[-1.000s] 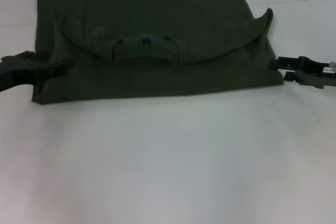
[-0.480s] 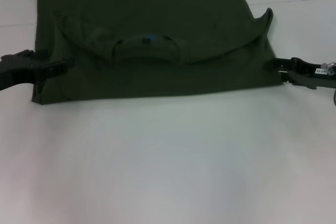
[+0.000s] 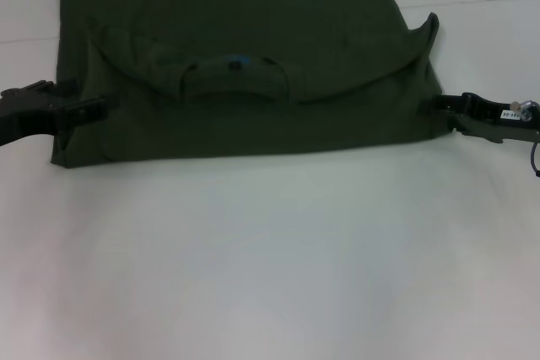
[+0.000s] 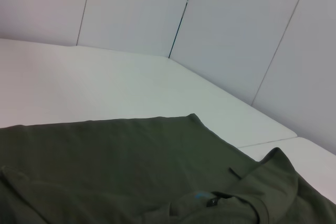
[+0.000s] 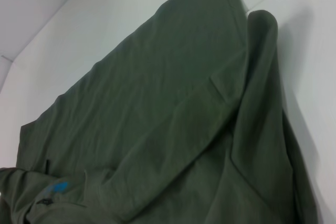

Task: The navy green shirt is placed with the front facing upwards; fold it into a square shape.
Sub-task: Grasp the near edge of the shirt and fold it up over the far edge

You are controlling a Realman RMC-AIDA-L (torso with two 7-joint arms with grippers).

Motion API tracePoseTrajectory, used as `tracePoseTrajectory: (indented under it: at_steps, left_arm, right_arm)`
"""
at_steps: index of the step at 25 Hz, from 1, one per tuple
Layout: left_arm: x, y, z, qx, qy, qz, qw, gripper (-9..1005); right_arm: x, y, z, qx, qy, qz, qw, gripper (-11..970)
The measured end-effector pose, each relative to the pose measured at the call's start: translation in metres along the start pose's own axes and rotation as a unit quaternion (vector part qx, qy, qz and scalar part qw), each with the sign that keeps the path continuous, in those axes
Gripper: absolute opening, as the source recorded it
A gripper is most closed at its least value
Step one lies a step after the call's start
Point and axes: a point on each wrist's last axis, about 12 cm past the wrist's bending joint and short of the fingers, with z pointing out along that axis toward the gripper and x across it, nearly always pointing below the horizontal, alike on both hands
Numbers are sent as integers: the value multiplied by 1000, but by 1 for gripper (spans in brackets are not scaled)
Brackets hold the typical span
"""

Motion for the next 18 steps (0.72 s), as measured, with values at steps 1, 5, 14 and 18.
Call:
tracePoseTrajectory:
  at_steps: [1,5,14,18]
  left_arm:
    - [0,0,0,0,0,0,1000,888]
    - [1,0,0,-1,0,-1,1000,888]
    - [3,0,-1,-2,1,-3,1000,887]
    - [4,0,-2,-3,1,-5,1000,888]
  right_arm:
    - [0,0,0,0,0,1,1000,619]
    - [0,-2,-1,4,-4,8,1000,530]
    - [1,-5,-3,6,-6,12,1000,125]
    - [1,-5,-3,5,-7,9,1000,80]
